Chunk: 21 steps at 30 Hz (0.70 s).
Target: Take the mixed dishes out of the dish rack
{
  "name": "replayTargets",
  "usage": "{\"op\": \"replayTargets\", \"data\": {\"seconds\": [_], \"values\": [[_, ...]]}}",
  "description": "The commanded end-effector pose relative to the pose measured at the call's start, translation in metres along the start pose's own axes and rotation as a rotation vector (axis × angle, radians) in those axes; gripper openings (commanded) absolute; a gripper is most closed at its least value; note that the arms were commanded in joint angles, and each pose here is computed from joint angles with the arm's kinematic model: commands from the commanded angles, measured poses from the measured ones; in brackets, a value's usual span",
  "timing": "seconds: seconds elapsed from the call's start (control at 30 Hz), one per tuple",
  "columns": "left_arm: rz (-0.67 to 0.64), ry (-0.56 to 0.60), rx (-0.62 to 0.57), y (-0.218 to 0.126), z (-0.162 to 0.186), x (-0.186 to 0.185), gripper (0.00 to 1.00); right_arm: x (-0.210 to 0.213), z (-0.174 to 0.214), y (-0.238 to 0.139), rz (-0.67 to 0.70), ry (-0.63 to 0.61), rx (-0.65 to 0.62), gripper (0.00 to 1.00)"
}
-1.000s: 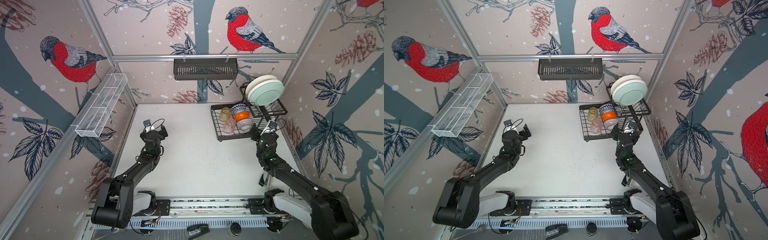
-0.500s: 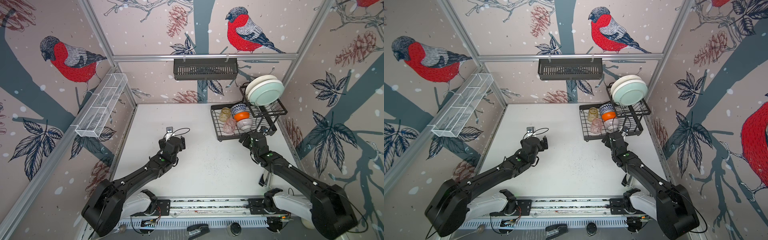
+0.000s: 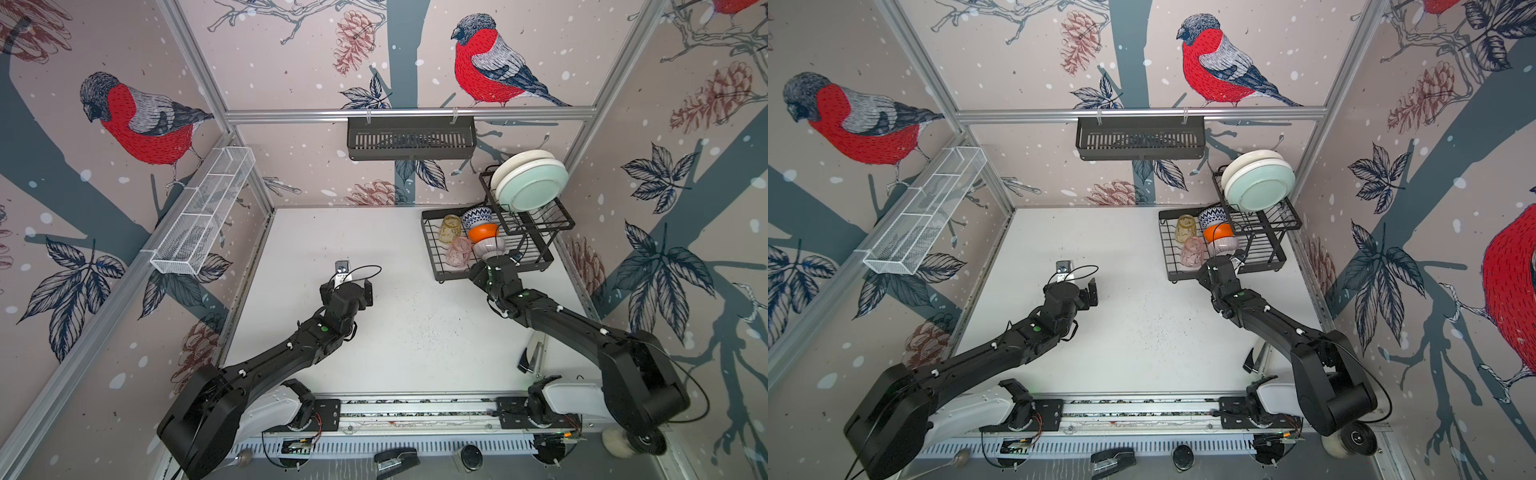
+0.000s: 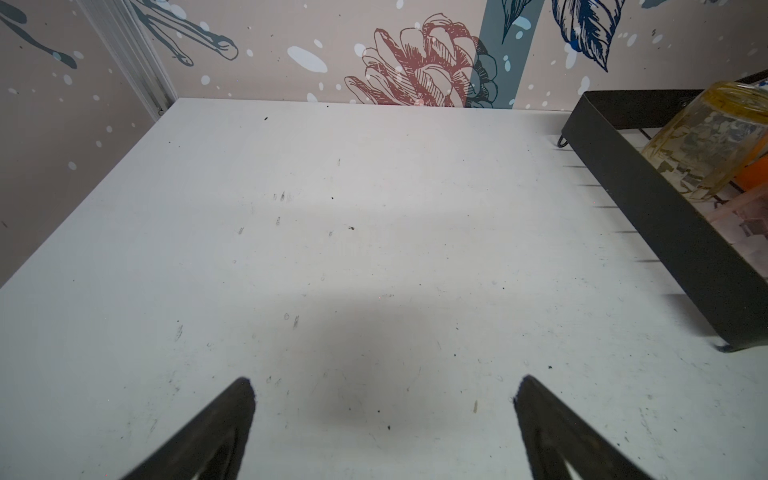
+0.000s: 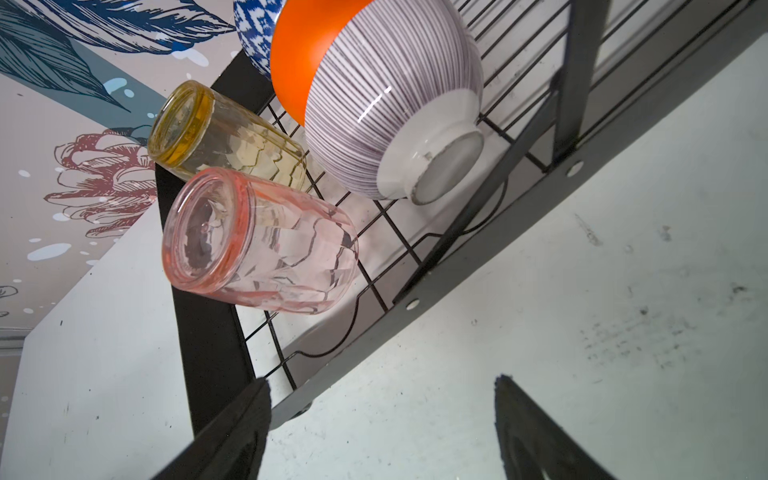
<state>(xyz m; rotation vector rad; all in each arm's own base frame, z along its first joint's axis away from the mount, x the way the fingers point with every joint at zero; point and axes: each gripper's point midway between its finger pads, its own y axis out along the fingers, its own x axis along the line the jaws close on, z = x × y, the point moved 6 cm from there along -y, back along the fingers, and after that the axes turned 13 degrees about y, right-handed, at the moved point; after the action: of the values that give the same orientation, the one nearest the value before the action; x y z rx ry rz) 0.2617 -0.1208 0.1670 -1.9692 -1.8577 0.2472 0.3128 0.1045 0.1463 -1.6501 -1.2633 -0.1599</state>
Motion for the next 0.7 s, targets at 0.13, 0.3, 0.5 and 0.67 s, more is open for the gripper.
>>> {"op": "replayTargets", "data": {"seconds": [0.13,0.3,0.5,0.67], "values": [[0.032,-0.035,-0.025,0.0,-0.004,-0.004,0.98,0.008,-0.001,0.013,0.025,0.104,-0.007,0.73],[0.031,-0.039,-0.028,-0.002,-0.003,-0.003,0.98,0.009,-0.001,0.02,0.05,0.148,-0.017,0.65],[0.041,-0.045,-0.035,-0.003,-0.003,-0.003,0.98,0.011,0.001,0.028,0.086,0.162,-0.01,0.61],[0.036,-0.046,-0.032,-0.003,-0.002,-0.003,0.98,0.007,0.005,0.035,0.107,0.183,0.002,0.56]]}}
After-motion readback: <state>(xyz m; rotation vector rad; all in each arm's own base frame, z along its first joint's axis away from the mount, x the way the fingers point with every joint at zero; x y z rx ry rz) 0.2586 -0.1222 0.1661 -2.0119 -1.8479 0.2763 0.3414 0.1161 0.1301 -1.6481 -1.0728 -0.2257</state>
